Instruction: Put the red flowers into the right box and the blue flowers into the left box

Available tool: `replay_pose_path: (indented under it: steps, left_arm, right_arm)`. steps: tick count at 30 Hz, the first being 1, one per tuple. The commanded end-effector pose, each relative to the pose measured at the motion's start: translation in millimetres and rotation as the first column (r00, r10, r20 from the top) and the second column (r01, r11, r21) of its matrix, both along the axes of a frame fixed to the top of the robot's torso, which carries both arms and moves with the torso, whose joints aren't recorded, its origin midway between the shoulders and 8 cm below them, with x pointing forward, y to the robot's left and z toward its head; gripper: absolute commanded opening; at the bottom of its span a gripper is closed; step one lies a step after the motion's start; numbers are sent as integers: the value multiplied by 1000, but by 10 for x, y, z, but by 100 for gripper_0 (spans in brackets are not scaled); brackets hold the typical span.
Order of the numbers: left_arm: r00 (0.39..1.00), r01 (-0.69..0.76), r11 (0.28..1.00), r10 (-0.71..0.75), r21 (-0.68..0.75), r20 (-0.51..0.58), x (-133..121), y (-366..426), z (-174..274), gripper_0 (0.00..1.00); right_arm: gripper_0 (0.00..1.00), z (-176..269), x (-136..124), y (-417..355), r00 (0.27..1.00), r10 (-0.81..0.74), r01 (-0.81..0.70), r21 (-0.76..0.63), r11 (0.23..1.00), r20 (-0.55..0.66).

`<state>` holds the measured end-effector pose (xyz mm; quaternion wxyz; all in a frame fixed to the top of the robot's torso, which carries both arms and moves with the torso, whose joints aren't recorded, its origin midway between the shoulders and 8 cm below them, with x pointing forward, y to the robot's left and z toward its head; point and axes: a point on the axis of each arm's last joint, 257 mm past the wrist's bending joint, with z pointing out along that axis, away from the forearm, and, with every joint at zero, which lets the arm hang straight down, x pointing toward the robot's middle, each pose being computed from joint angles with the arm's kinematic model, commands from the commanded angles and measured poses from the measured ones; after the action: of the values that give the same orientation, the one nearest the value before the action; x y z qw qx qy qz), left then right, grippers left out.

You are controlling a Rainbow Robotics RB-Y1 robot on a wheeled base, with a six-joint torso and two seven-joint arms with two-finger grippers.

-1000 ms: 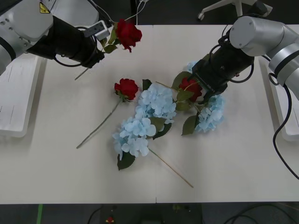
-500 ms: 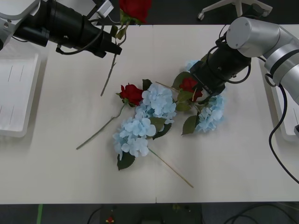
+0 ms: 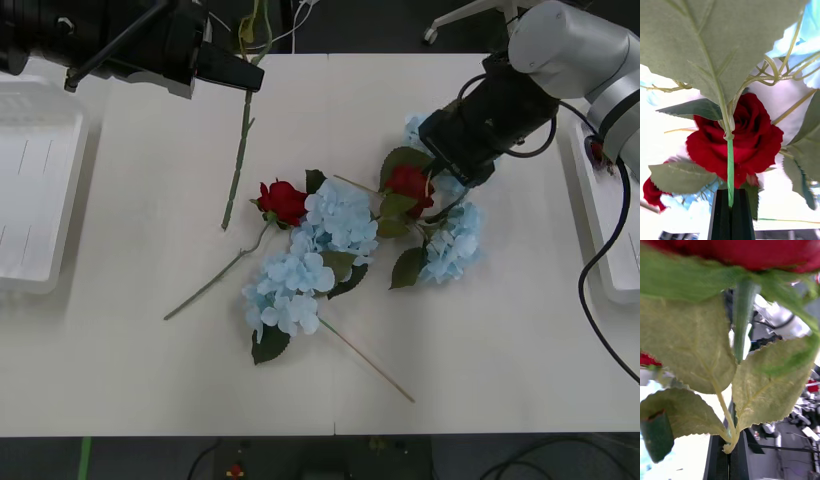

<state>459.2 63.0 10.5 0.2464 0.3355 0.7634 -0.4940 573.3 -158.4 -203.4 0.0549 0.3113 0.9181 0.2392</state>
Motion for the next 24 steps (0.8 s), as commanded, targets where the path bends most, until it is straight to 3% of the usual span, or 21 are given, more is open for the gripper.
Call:
replay_pose_path:
  steps: [1, 6, 10, 19, 24]
  left_arm:
    - [1000, 13, 998, -15, -65, -25, -169, -102, 97, 0]
    - [998, 42, 989, -48, -142, -36, -248, -410, 163, 0]
    - [998, 56, 980, -62, -191, -26, -254, -647, 200, 0]
    - [997, 71, 975, -72, -210, 4, -264, -785, 207, 0]
    - [997, 76, 975, -76, -209, 6, -281, -793, 211, 0]
  right_arm:
    - [0, 707, 229, -378, 942, 253, -230, -123, 965, 220]
    - [0, 985, 235, -680, 785, 516, -444, -270, 855, 344]
    - [0, 1100, 189, -860, 735, 555, -481, -278, 832, 389]
    - [0, 668, 60, -1614, 730, 632, -494, -438, 751, 260]
    - [0, 140, -166, -1908, 702, 703, -572, -499, 651, 111]
